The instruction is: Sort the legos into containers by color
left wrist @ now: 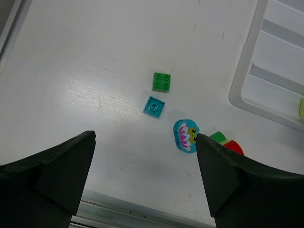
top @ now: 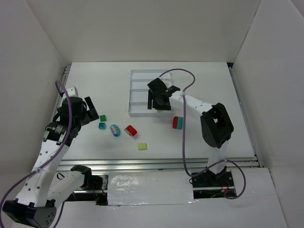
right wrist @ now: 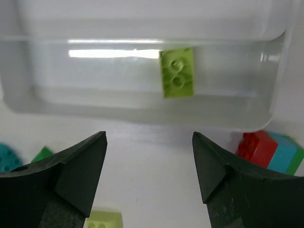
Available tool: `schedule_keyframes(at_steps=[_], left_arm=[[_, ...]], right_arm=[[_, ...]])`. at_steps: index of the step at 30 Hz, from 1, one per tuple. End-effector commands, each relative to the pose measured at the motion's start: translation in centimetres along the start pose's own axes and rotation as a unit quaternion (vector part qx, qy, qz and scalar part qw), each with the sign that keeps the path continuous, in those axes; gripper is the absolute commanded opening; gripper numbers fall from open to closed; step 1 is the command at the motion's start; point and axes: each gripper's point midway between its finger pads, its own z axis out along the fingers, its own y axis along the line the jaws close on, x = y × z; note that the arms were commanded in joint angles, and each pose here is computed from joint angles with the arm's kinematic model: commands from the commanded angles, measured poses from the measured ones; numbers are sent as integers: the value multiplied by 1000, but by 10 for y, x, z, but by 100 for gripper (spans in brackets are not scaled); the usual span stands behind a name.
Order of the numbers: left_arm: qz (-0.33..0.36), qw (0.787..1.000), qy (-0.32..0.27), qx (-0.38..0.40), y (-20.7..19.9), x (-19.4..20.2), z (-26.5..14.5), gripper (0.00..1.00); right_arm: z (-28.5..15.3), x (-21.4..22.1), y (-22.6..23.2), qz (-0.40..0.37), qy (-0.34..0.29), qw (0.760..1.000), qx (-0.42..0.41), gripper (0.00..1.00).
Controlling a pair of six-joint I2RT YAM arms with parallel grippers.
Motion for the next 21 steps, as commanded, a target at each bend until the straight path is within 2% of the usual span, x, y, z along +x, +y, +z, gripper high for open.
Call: schedule_keyframes(at_steps=[1, 2, 3, 9, 13, 21], left_arm=[[-3, 1000, -14, -21, 7, -7, 1, 100], [-4, 1000, -14, -27, 8, -8, 1, 99], [-6, 999, -15, -30, 10, -8, 0, 100], [-9, 999, -20, -28, 11, -9, -2, 100], [-7, 1000, -18, -24, 10, -8, -1, 99], [-7, 1000, -21, -18, 9, -8, -3, 100]], right_arm=[[-57, 14, 34, -28, -35, 998, -43, 81], [-65, 19, 37, -24, -42, 998, -43, 99], [-69, 41, 45, -41, -32, 998, -47, 100], [-91, 107, 76, -45, -31, 997, -62, 100], [-82, 140, 89, -55, -12, 997, -50, 99], [-60, 169, 84, -66, 11, 998, -19, 97]])
